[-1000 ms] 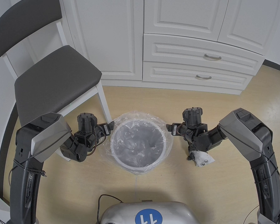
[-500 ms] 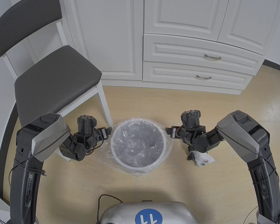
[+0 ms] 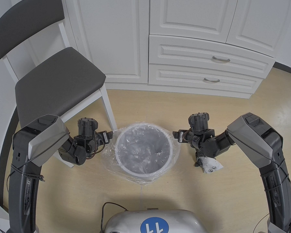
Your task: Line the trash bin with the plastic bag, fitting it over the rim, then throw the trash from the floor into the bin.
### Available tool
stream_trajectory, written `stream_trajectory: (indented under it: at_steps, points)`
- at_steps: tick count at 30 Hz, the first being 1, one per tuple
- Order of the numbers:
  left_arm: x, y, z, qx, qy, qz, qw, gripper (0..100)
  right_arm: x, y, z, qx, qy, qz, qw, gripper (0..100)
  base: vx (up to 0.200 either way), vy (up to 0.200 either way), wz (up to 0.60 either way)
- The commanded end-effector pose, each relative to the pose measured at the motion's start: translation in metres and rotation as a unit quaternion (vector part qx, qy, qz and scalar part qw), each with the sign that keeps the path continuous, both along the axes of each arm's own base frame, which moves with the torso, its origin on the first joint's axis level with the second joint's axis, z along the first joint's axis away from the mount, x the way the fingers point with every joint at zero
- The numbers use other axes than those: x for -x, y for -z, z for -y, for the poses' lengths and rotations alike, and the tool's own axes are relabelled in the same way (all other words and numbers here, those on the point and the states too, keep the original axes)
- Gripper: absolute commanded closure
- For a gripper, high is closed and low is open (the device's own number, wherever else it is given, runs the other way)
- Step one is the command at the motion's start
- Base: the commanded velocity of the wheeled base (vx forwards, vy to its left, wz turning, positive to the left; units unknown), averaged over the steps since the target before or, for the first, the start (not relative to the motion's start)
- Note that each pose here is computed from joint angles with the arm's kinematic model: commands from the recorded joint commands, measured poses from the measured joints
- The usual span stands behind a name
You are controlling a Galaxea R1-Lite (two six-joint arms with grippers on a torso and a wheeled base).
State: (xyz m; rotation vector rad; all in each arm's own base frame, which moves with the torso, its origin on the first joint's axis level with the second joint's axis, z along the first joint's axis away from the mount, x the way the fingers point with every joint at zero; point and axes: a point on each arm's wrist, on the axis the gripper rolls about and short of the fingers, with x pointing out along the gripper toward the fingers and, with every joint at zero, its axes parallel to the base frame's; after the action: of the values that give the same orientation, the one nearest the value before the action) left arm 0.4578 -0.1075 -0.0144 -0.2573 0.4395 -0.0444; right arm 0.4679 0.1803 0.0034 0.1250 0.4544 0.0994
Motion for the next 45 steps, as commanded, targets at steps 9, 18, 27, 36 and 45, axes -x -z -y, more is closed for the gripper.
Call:
stream_trajectory:
  at_steps: [9, 18, 27, 36, 45]
  points:
    - [0.034, -0.057, -0.004, -0.044, 0.03, 0.031, 0.9981, 0, 0.046, -0.066, -0.01, -0.002, -0.025, 0.036, 0.999, 0, 0.0, 0.0, 0.0]
    - [0.082, -0.069, 0.027, -0.072, 0.102, 0.012, 0.9921, 0, 0.108, -0.037, -0.059, 0.046, -0.115, 0.035, 0.9917, 0, 0.0, 0.0, 0.0]
    - [0.098, -0.062, 0.031, -0.113, 0.137, -0.003, 0.9842, 0, 0.137, 0.009, -0.094, 0.079, -0.152, 0.019, 0.9851, 0, 0.0, 0.0, 0.0]
    - [0.107, -0.072, 0.034, -0.112, 0.144, 0.01, 0.9832, 0, 0.154, 0.021, -0.108, 0.088, -0.177, 0.004, 0.9802, 0, 0.0, 0.0, 0.0]
    - [0.118, -0.074, 0.035, -0.122, 0.157, 0.006, 0.9799, 0, 0.175, 0.047, -0.124, 0.108, -0.208, -0.021, 0.9719, 0, 0.0, 0.0, 0.0]
